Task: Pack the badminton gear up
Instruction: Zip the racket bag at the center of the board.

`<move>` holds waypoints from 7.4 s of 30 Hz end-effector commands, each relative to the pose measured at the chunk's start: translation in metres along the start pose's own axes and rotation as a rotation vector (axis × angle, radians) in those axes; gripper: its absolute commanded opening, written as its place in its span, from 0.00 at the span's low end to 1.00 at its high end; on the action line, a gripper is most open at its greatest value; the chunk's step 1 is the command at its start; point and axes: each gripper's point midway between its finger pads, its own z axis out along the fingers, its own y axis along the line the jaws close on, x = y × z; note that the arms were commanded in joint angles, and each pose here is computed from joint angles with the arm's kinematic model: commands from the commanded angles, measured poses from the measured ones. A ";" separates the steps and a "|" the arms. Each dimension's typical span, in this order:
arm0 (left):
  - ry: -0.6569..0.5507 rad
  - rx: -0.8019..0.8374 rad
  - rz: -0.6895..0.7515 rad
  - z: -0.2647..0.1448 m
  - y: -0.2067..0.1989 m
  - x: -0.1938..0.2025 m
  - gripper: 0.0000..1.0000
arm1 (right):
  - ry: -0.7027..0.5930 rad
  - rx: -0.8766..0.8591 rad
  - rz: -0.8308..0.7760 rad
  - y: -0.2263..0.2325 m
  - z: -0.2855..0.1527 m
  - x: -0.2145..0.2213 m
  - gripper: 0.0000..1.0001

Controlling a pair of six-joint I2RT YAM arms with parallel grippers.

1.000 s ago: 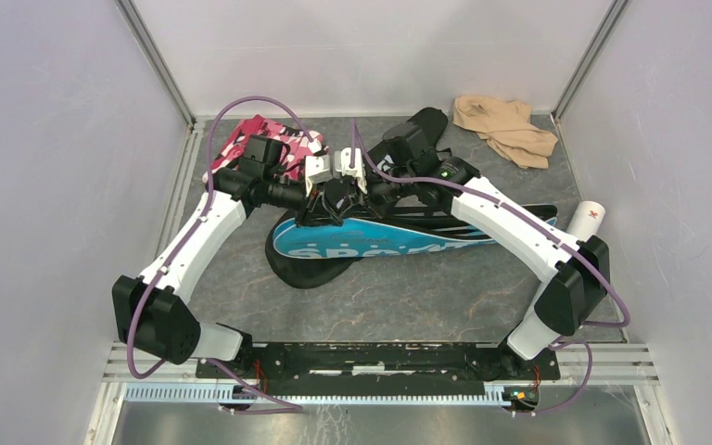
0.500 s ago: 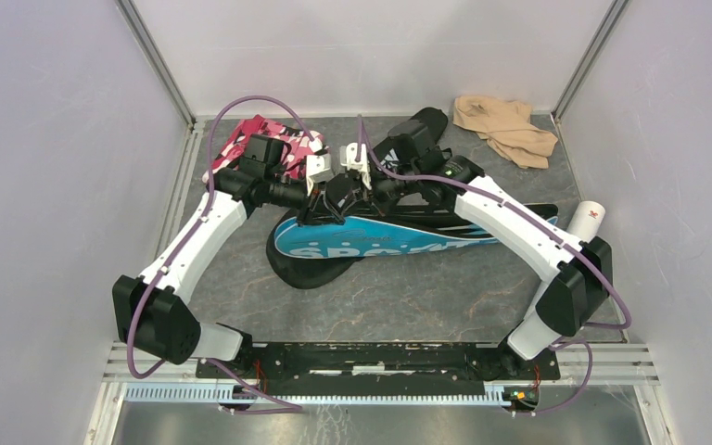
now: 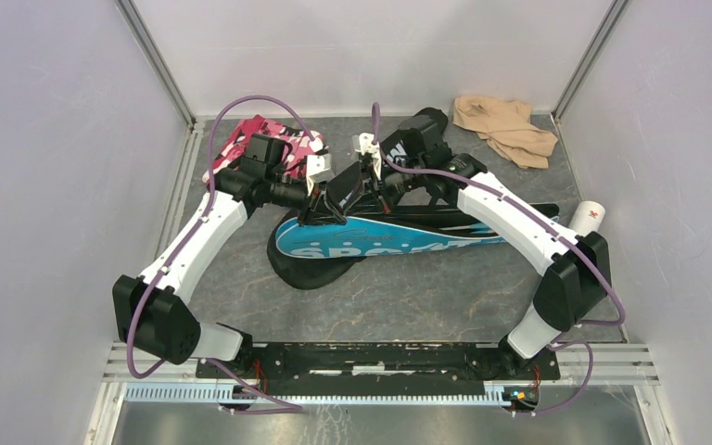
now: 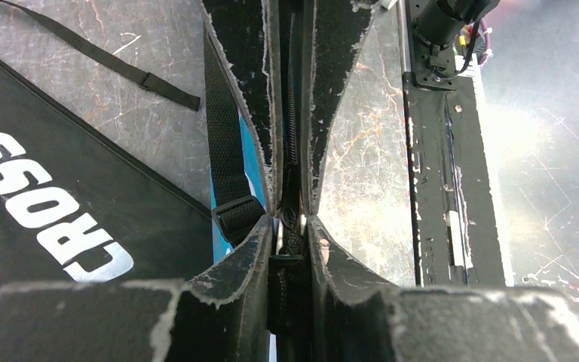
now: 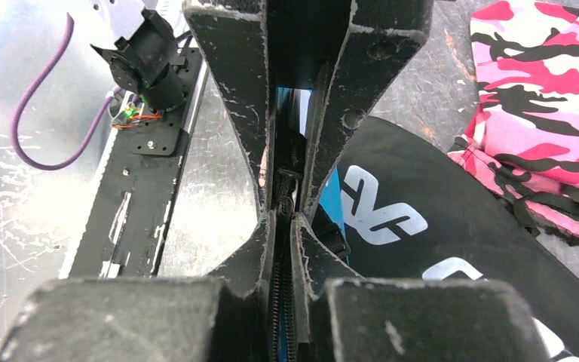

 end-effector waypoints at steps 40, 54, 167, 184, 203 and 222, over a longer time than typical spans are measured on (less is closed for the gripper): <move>0.002 0.024 -0.093 -0.001 -0.003 0.004 0.02 | -0.022 0.078 -0.014 -0.014 0.009 -0.032 0.27; 0.013 0.006 -0.089 -0.002 0.002 0.004 0.02 | 0.007 0.075 -0.041 -0.007 0.002 -0.034 0.00; 0.072 -0.120 -0.058 -0.014 0.022 0.003 0.02 | 0.355 0.434 -0.201 -0.010 -0.050 0.004 0.00; 0.149 -0.165 0.010 -0.041 0.034 -0.004 0.02 | 0.479 0.425 -0.271 -0.014 -0.120 0.047 0.00; 0.280 -0.229 0.046 -0.087 0.063 0.002 0.02 | 0.741 0.515 -0.180 -0.013 -0.219 0.145 0.00; 0.381 -0.328 0.100 -0.133 0.089 0.022 0.02 | 0.943 0.673 0.046 -0.020 -0.349 0.245 0.00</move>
